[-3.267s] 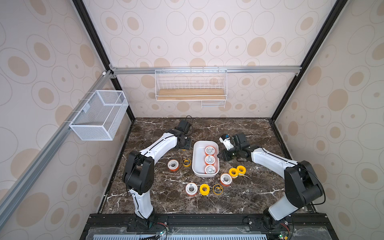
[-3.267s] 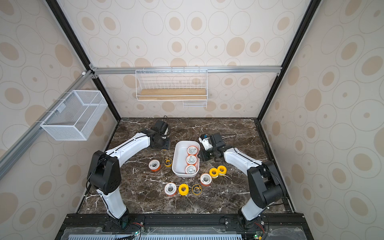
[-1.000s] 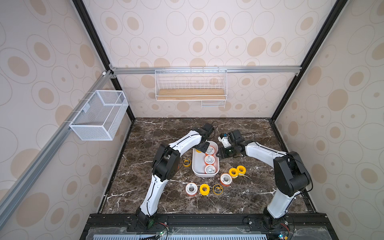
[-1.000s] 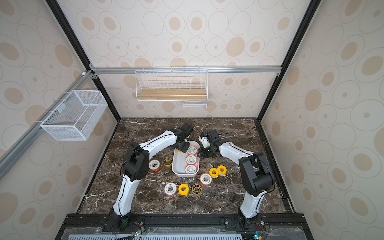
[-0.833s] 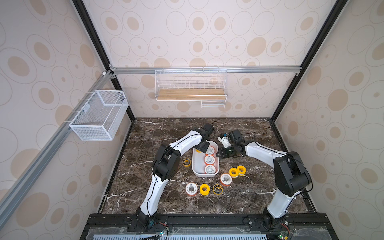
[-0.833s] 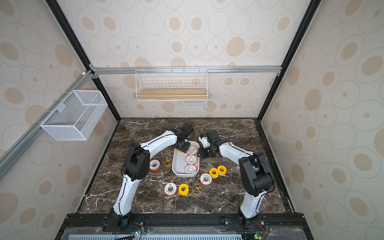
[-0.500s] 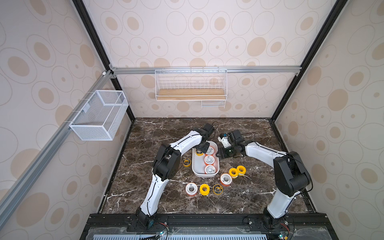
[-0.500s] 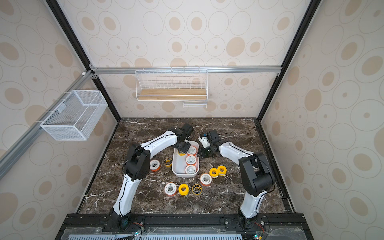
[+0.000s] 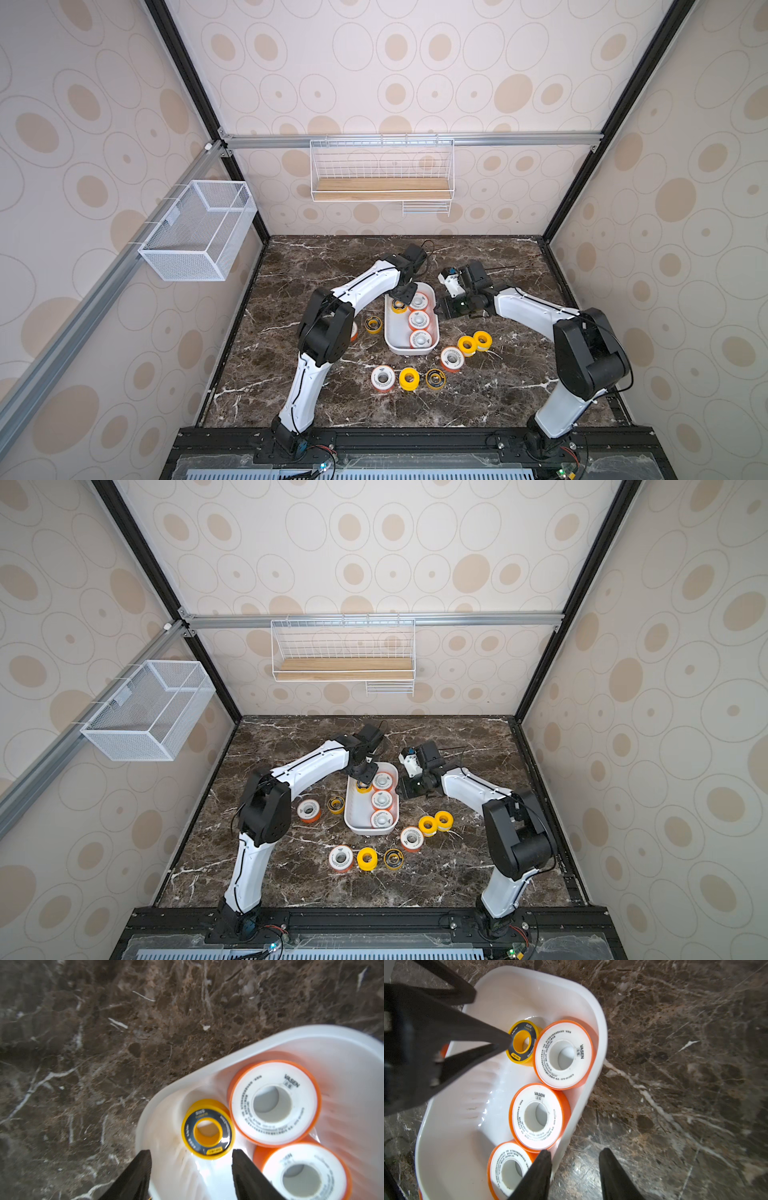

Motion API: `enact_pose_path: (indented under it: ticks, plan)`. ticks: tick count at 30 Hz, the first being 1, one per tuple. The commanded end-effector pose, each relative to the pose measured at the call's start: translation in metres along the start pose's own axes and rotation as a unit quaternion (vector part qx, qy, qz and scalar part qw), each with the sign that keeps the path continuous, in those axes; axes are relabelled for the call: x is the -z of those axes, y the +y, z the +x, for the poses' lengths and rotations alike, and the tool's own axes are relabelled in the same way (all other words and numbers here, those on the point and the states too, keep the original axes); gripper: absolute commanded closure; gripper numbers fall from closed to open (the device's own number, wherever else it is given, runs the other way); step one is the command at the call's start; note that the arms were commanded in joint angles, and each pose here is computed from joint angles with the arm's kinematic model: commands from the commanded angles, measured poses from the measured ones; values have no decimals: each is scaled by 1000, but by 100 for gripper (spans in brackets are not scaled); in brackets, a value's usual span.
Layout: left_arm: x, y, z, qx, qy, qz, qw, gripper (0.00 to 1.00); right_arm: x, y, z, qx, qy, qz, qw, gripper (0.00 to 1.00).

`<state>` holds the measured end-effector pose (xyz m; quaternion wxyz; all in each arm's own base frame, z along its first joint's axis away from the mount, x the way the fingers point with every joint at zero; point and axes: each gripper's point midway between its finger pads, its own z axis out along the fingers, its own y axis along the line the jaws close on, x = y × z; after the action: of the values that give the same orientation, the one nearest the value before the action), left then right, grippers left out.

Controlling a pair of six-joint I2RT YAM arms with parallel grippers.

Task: Put the sealing tape into the storage box
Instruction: Place the sealing tape in the storage box, then pick up the sealing tape at the center of the board.

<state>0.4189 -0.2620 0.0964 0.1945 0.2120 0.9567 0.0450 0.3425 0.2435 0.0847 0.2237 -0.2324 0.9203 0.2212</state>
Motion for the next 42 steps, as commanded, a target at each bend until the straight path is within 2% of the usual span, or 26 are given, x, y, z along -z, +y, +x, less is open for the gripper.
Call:
enact_pose_path:
  ticks: [1,8,12,18,25,28,35,42]
  plan:
    - [47,13,-5,21,-43,-6,999,35,15,-8,1,17,-13,31,999,56]
    - [86,36,20,46,-70,-13,996,35,31,-8,4,37,-12,48,998,55]
    - [111,50,42,72,-83,-5,994,34,41,5,6,54,-12,25,998,55]
    - [134,63,85,144,-86,98,981,34,60,29,26,96,3,14,995,53]
    - [147,85,124,145,-105,75,981,32,74,53,70,133,40,34,990,52]
    - [149,98,134,148,-122,41,981,32,75,62,91,138,58,33,988,51]
    - [167,119,139,153,-161,-9,975,30,71,79,128,150,90,40,984,50]
    - [166,124,141,149,-156,-22,976,30,62,93,157,176,110,51,977,40]
